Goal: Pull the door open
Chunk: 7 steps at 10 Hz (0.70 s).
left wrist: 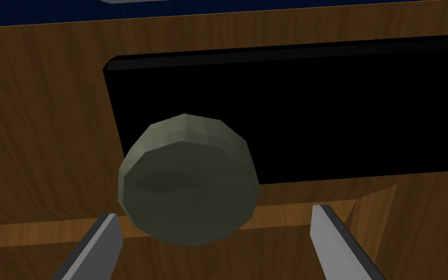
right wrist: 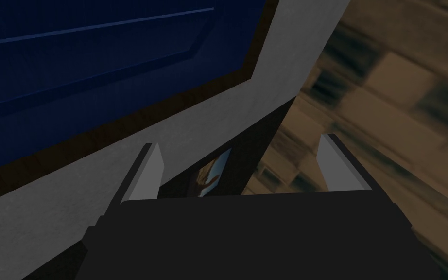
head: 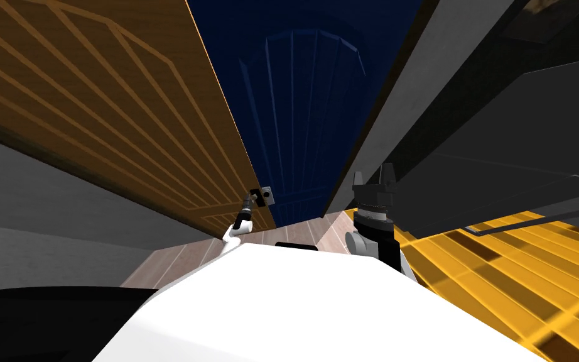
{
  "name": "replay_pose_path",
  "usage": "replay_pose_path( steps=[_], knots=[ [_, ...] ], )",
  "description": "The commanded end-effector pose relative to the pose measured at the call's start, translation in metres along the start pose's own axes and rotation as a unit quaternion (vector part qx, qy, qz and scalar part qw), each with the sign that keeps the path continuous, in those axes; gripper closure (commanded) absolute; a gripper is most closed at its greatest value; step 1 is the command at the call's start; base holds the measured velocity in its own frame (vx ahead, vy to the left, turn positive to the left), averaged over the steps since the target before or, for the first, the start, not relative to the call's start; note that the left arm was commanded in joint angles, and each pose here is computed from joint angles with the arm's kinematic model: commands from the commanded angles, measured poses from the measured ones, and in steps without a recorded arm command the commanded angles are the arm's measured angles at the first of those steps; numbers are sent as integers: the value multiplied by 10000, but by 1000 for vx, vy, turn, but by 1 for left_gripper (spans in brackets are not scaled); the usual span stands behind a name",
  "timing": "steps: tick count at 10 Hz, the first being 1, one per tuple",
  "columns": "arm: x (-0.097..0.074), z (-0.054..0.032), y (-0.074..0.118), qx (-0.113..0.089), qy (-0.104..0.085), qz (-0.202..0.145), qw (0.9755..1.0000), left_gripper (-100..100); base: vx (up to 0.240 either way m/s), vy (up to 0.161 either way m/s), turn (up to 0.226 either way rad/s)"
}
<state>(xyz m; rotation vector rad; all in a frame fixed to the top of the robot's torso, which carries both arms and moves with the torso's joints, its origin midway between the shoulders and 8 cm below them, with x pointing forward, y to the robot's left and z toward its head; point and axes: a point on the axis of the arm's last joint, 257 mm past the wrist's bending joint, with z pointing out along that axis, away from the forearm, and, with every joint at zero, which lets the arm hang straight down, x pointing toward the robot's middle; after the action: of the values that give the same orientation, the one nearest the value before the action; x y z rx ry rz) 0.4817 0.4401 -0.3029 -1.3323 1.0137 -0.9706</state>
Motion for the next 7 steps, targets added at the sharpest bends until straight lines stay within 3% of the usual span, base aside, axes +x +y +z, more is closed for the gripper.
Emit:
replay_pose_path(
  steps=[1,2,7],
  knots=[
    [0,0,0,0,0,0,10000,-100,71,-66,-34],
    [0,0,0,0,0,0,10000,100,-7,8,35],
    [0,0,0,0,0,0,10000,100,-14,9,-9]
  ],
)
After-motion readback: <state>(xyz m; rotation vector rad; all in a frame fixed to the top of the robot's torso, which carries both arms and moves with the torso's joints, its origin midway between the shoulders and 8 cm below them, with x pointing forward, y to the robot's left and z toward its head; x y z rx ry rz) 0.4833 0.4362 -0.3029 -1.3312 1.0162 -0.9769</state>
